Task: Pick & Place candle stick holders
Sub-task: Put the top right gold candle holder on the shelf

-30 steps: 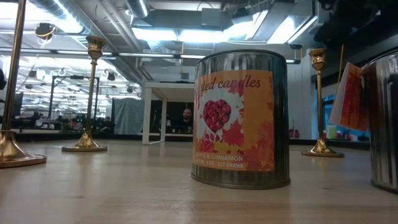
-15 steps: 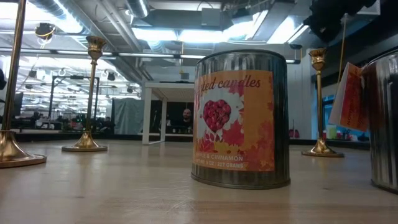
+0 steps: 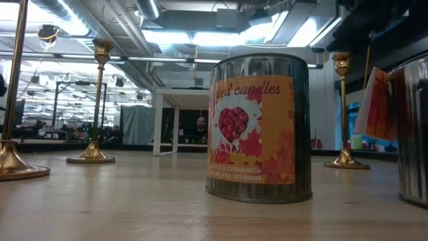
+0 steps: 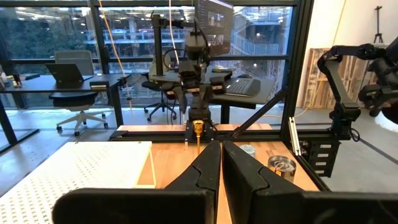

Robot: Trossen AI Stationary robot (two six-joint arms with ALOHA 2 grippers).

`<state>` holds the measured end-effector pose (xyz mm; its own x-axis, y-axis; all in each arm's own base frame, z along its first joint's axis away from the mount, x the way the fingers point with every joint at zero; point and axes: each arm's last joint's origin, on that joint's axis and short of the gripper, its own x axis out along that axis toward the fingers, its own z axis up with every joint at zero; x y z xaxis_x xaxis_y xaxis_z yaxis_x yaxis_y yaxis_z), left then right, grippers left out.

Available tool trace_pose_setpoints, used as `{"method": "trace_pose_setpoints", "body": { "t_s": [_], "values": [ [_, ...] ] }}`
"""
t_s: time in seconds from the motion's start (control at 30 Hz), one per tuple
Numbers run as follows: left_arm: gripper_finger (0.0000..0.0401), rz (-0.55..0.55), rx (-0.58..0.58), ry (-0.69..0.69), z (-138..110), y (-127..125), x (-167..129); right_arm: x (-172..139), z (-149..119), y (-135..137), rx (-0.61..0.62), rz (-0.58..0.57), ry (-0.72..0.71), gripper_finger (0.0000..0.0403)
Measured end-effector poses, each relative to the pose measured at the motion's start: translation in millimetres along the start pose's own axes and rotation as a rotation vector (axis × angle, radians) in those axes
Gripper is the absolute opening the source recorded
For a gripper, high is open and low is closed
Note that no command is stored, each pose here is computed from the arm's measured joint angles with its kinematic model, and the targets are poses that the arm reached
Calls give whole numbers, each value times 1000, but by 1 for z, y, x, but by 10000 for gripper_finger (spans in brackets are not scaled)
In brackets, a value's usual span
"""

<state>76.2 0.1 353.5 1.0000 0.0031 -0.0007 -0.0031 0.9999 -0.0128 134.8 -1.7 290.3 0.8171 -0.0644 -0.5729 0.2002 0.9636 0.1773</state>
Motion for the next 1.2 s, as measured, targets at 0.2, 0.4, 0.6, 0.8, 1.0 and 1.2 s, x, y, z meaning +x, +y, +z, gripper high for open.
{"method": "trace_pose_setpoints", "body": {
  "t_s": [0.2, 0.4, 0.6, 0.8, 1.0, 1.2],
  "values": [
    [11, 0, 0, 0, 0, 0, 0, 13, -8, 1, 19, 67, 12, 215],
    [9, 0, 0, 0, 0, 0, 0, 14, -6, 1, -16, 72, -14, 251],
    [8, 0, 0, 1, 0, 0, 0, 16, -9, 1, -14, 60, 31, 297],
    [12, 0, 0, 1, 0, 0, 0, 19, -14, -2, -14, -5, 90, 303],
    [10, 0, 0, 0, 0, 0, 0, 19, -18, -4, -19, -37, 124, 303],
    [8, 0, 0, 0, 0, 0, 0, 18, -24, -5, -20, -26, 199, 303]
  ]
}}
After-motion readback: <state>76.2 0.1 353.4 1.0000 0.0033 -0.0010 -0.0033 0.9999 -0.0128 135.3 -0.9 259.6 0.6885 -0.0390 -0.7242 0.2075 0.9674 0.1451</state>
